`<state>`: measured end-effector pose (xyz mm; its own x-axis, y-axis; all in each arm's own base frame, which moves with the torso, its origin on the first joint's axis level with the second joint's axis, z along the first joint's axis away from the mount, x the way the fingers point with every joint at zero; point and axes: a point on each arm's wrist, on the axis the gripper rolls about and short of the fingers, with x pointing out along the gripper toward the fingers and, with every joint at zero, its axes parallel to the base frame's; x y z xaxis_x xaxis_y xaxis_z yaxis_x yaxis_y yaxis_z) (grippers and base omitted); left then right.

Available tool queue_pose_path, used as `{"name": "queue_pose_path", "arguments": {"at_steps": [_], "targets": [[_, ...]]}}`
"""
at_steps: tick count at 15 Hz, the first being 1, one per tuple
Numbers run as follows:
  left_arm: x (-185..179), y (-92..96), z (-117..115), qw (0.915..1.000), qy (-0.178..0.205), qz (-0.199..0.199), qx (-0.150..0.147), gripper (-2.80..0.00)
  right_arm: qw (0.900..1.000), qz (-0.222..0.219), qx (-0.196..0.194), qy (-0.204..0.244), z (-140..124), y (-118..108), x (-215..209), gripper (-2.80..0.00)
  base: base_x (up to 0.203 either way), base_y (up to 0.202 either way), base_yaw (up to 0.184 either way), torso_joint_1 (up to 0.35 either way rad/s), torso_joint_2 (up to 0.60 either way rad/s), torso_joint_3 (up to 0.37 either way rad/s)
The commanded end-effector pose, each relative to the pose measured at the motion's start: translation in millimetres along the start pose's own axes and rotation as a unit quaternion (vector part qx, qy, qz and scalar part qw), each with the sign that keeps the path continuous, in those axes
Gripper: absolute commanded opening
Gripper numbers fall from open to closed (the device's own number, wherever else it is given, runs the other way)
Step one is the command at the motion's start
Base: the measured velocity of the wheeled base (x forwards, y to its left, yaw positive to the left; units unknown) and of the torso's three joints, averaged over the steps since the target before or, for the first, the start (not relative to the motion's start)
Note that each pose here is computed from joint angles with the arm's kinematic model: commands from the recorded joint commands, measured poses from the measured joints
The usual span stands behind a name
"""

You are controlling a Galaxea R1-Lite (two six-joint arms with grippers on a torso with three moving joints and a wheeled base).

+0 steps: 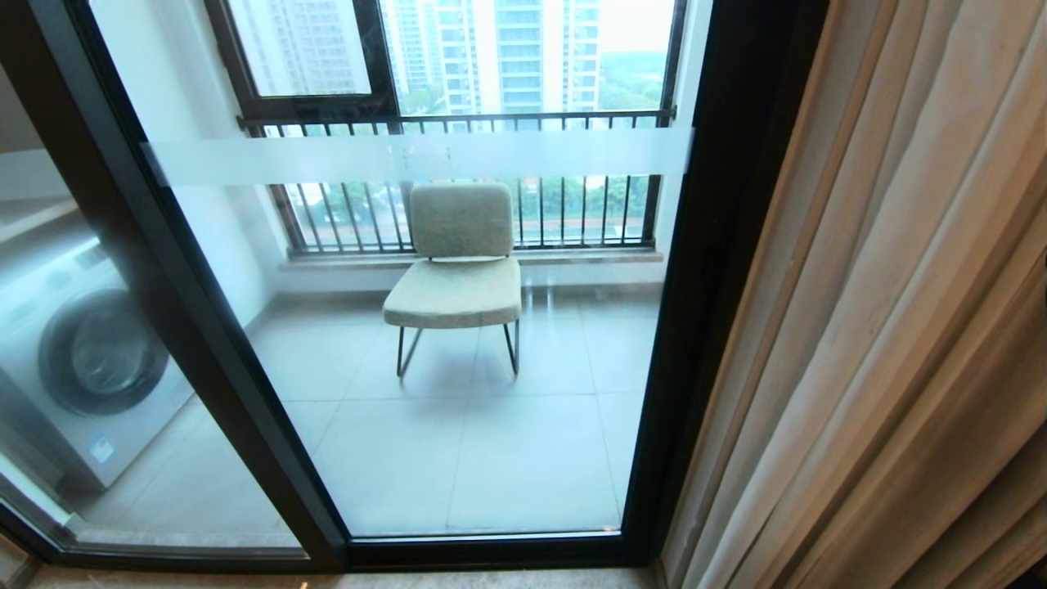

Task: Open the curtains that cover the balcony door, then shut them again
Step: Close the inner curtains on both sides

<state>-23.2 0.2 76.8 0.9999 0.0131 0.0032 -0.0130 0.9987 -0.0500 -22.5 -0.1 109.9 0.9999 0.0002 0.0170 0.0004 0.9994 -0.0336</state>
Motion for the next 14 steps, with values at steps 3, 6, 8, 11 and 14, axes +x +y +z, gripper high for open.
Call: {"name": "queue_pose_path", "arguments": {"at_steps": [3,6,8,11,14], "targets": [[0,0.0,0,1.0,0.0,0.0,0.0,-2.8,1.0,0.005,0.003,0.004,46,-1,20,-2.8,0.0,0.0,0.0,0.0,0.0,0.0],[0,0.0,0,1.0,-0.001,0.0,0.0,-2.8,0.996,0.022,0.012,-0.08,84,-2,40,-2.8,0.0,0.0,0.0,0.0,0.0,0.0],[0,0.0,0,1.0,-0.001,0.0,0.0,-2.8,0.994,0.027,0.014,-0.107,102,-1,60,-2.8,0.0,0.0,0.0,0.0,0.0,0.0],[0,0.0,0,1.0,0.0,0.0,0.0,-2.8,0.989,0.029,0.015,-0.143,133,-1,95,-2.8,0.0,0.0,0.0,0.0,0.0,0.0],[0,0.0,0,1.0,0.0,0.0,0.0,-2.8,0.986,0.029,0.019,-0.164,158,0,123,0.0,0.0,0.0,0.0,0.0,0.0,0.0]]}}
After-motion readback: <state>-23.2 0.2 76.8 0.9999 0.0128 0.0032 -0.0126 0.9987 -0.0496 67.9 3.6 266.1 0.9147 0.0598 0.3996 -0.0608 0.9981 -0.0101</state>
